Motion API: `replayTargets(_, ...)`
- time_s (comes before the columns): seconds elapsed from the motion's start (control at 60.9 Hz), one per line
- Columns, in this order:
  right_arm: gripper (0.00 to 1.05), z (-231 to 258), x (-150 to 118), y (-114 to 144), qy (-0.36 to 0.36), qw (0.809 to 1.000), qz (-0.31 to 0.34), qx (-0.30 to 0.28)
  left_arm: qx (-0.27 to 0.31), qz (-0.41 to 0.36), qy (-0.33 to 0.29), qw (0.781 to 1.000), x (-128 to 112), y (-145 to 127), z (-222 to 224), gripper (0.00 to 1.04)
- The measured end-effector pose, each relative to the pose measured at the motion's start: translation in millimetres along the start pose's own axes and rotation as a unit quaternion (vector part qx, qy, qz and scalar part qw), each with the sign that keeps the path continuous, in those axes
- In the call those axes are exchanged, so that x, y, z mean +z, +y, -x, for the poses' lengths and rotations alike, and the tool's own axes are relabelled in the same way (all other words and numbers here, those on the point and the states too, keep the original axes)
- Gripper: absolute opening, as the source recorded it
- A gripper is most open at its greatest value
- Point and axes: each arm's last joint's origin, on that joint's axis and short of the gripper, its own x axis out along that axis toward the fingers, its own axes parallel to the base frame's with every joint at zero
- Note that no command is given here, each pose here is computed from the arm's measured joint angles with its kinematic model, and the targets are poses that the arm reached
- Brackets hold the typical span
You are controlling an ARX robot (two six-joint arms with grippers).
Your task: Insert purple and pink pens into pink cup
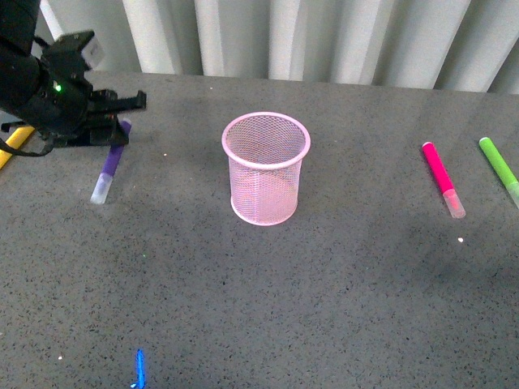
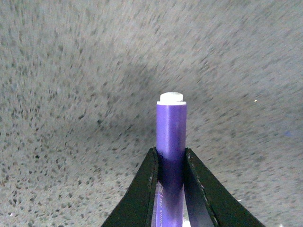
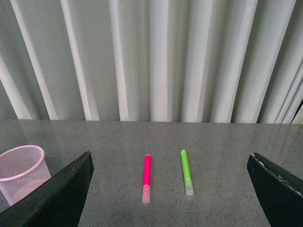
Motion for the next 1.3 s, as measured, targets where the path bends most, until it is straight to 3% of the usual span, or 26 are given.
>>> replayTargets(0.066, 0.98, 0, 0, 0, 0.0, 1.0, 0.0, 0.0, -0.01, -0.003, -0.067, 0.998, 5, -7, 11, 0.12)
replayTargets(0.099, 0.98, 0, 0, 0, 0.0, 1.0, 0.0, 0.0, -0.018, 0.006, -0.138, 0.99, 13, -15, 22, 0.12)
replayTargets(0.214, 0.98, 0, 0, 0, 0.0, 1.0, 0.0, 0.0, -0.026, 0.057, -0.276, 0.959, 23, -33, 46, 0.12)
replayTargets(0.394, 0.98, 0, 0, 0, 0.0, 1.0, 0.0, 0.0, -0.079, 0.08, -0.382, 0.918, -3, -71, 73, 0.12)
replayTargets(0.575, 0.98, 0, 0, 0, 0.0, 1.0, 0.0, 0.0, -0.121, 0.077, -0.409, 0.901, -37, -114, 86, 0.12)
replayTargets(0.822, 0.98, 0, 0, 0, 0.0, 1.0, 0.0, 0.0, -0.111, 0.041, -0.429, 0.895, -62, -154, 74, 0.12)
replayTargets(1.298, 0.98, 0, 0, 0, 0.0, 1.0, 0.0, 0.0, -0.114, 0.005, -0.428, 0.896, -73, -167, 63, 0.12)
